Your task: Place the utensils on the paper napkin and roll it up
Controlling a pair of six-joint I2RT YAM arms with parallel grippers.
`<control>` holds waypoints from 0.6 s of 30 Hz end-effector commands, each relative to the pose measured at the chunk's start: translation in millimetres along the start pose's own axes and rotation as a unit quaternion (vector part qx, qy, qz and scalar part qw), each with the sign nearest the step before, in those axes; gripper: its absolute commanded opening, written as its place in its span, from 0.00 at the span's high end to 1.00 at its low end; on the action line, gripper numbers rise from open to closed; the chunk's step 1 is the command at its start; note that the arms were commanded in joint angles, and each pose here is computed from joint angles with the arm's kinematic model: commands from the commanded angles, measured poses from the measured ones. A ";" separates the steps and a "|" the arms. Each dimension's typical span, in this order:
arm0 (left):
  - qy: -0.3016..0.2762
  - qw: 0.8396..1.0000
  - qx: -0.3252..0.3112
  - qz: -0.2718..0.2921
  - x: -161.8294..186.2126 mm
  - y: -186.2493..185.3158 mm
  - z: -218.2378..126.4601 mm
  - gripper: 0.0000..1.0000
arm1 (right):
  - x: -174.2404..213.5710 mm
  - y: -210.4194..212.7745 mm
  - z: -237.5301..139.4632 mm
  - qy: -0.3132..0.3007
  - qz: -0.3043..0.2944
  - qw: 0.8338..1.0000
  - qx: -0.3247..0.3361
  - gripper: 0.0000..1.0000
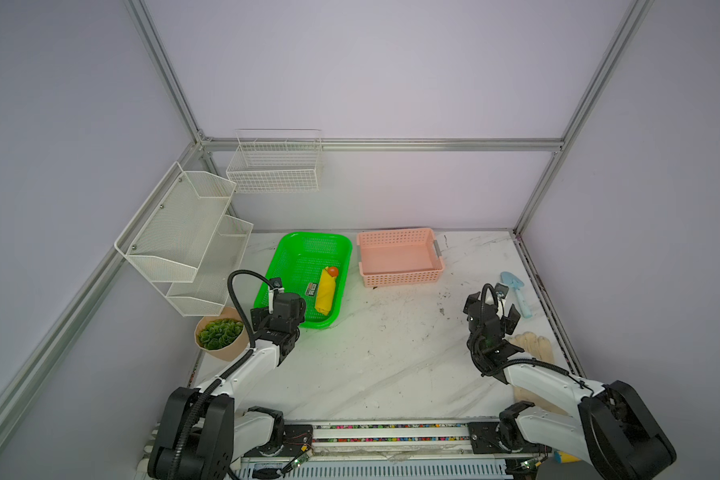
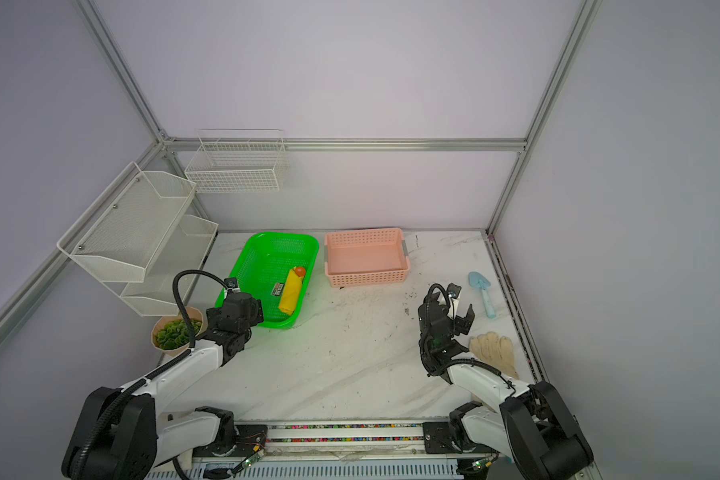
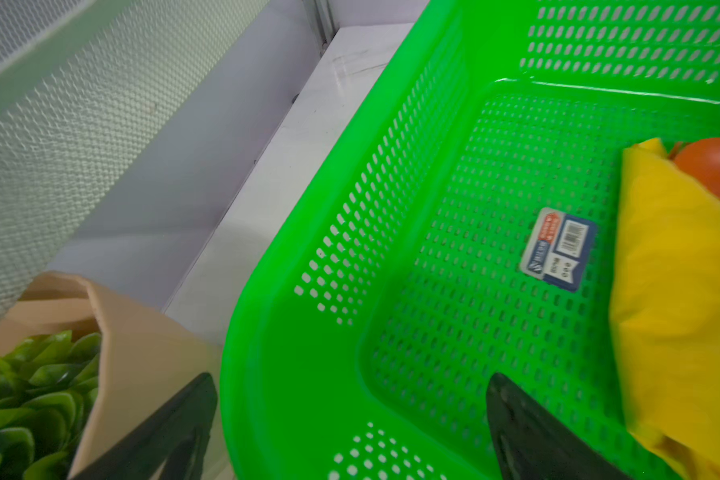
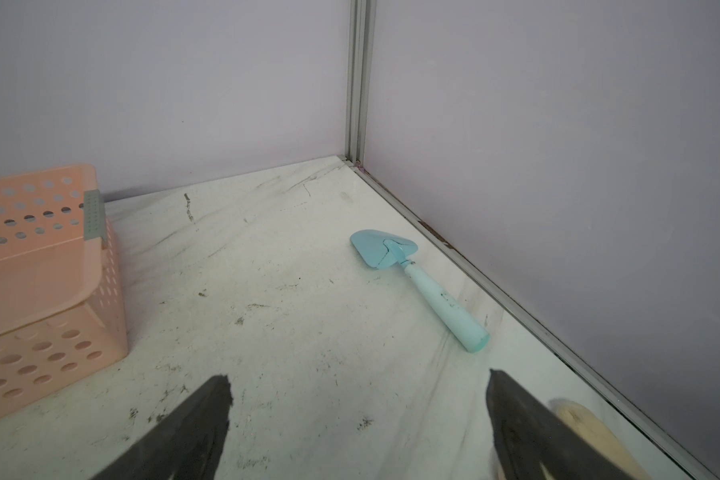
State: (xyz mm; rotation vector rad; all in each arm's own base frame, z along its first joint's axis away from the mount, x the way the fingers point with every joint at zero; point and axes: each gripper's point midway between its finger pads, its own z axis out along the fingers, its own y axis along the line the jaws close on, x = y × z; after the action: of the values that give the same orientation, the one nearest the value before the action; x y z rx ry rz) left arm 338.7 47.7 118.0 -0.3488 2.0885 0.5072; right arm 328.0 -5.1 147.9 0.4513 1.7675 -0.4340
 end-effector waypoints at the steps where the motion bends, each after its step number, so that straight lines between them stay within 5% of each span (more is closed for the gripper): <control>1: -0.069 0.997 0.004 -0.017 -18.9 -6.3 15.0 0.00 | -20.6 8.6 11.5 -0.043 0.041 0.998 -0.003 0.03; 6: -0.142 0.988 0.032 -0.047 -46.6 -11.4 21.0 0.00 | -30.7 13.2 31.4 -0.083 0.052 0.995 -0.015 0.03; 10: -0.157 0.986 0.035 -0.037 -36.0 -15.8 32.2 0.00 | -36.7 21.7 41.8 -0.116 0.054 0.991 -0.039 0.03; 15: -0.241 0.966 0.074 -0.057 -26.5 -12.7 3.0 0.00 | -25.5 30.2 46.6 -0.145 0.070 0.983 -0.088 0.03; 18: -0.268 0.957 0.107 -0.016 -26.5 -29.8 -6.6 0.00 | -16.9 44.3 34.3 -0.164 0.046 0.973 -0.154 0.04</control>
State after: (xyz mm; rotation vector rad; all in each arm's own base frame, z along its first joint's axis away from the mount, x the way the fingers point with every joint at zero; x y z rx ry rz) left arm 363.5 38.2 118.1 -0.2036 1.6966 0.3566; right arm 388.2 -5.1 119.3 0.3211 1.6155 -0.2988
